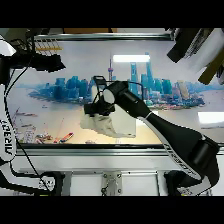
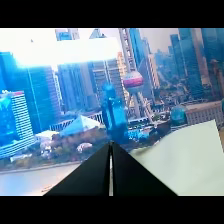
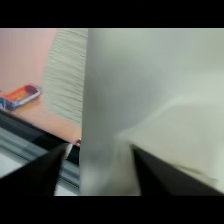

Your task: Fold the clothes and pants, and hang the long-sleeved shirts on hangers.

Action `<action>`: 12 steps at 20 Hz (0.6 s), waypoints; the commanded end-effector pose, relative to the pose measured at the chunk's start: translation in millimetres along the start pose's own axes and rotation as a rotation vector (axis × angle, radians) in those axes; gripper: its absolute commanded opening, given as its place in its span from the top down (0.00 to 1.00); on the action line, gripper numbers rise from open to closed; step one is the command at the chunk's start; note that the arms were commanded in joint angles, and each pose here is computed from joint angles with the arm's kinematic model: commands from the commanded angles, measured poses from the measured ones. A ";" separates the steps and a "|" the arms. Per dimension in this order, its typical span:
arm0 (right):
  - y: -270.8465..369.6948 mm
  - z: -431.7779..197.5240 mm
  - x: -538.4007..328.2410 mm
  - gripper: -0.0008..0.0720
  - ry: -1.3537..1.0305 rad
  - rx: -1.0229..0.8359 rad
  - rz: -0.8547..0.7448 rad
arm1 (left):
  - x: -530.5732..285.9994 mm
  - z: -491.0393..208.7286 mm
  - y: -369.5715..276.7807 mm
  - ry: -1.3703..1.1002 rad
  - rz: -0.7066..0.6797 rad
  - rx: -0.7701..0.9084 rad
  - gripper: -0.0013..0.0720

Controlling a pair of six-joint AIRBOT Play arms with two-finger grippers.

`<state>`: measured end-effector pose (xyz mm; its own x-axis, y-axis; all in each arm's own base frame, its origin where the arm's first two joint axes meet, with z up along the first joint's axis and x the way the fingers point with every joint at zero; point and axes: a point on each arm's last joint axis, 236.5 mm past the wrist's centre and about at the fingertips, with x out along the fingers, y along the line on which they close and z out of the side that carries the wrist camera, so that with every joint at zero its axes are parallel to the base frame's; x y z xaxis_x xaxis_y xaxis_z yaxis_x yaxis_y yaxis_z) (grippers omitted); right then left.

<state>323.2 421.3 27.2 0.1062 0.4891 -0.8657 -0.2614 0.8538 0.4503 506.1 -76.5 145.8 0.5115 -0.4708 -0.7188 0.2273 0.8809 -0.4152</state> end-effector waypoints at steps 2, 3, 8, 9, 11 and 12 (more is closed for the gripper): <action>80.4 12.4 17.7 0.09 -0.096 -0.096 0.301 | -3.2 0.5 -5.1 -0.004 -0.011 0.003 0.96; 84.9 14.5 8.5 0.09 -0.111 -0.131 0.320 | -3.5 0.0 -5.5 -0.002 -0.012 0.003 0.96; 0.1 25.9 -44.1 0.09 -0.135 -0.223 0.091 | -5.4 -25.8 -8.8 0.008 -0.005 -0.014 0.96; -32.6 21.8 -52.6 0.09 -0.114 -0.187 0.039 | -2.8 -40.8 -11.5 0.023 -0.006 -0.010 0.96; -101.3 4.9 -66.4 0.09 -0.065 -0.081 -0.046 | 5.7 -83.5 -18.8 0.089 -0.017 -0.002 0.96; -139.0 -7.7 -72.5 0.09 -0.043 -0.004 -0.080 | 11.0 -107.0 -24.1 0.127 -0.025 0.002 0.96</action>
<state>350.5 352.2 52.0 0.1908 0.5405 -0.8194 -0.3690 0.8130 0.4503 454.1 -94.5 117.6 0.4517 -0.4869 -0.7476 0.2246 0.8730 -0.4329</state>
